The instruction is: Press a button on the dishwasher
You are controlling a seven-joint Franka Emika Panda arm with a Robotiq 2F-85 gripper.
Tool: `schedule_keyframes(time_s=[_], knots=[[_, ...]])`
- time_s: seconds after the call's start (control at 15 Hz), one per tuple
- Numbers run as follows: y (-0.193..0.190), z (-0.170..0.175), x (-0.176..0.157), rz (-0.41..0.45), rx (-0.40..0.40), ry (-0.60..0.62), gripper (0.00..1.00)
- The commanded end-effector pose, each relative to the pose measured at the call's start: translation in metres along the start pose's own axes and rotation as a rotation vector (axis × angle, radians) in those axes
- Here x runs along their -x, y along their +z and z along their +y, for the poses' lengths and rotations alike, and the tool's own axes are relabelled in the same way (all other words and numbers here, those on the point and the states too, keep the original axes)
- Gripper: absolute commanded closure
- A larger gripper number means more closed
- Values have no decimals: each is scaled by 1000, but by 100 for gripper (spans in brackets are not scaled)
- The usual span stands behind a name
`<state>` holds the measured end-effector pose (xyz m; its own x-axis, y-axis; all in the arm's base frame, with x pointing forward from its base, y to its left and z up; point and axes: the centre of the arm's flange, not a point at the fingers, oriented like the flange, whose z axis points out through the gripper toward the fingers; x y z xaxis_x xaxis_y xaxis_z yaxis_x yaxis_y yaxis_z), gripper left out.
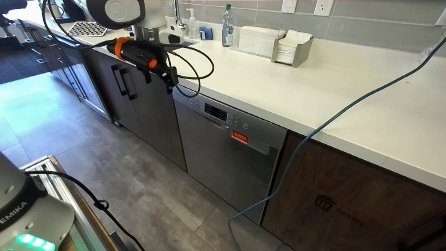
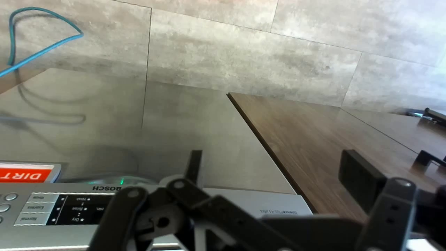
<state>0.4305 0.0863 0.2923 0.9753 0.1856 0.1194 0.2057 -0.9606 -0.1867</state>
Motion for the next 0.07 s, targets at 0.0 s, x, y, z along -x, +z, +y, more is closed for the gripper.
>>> schedule_keyframes(time_s=[0.0], knots=[[0, 0, 0, 0, 0, 0, 0]])
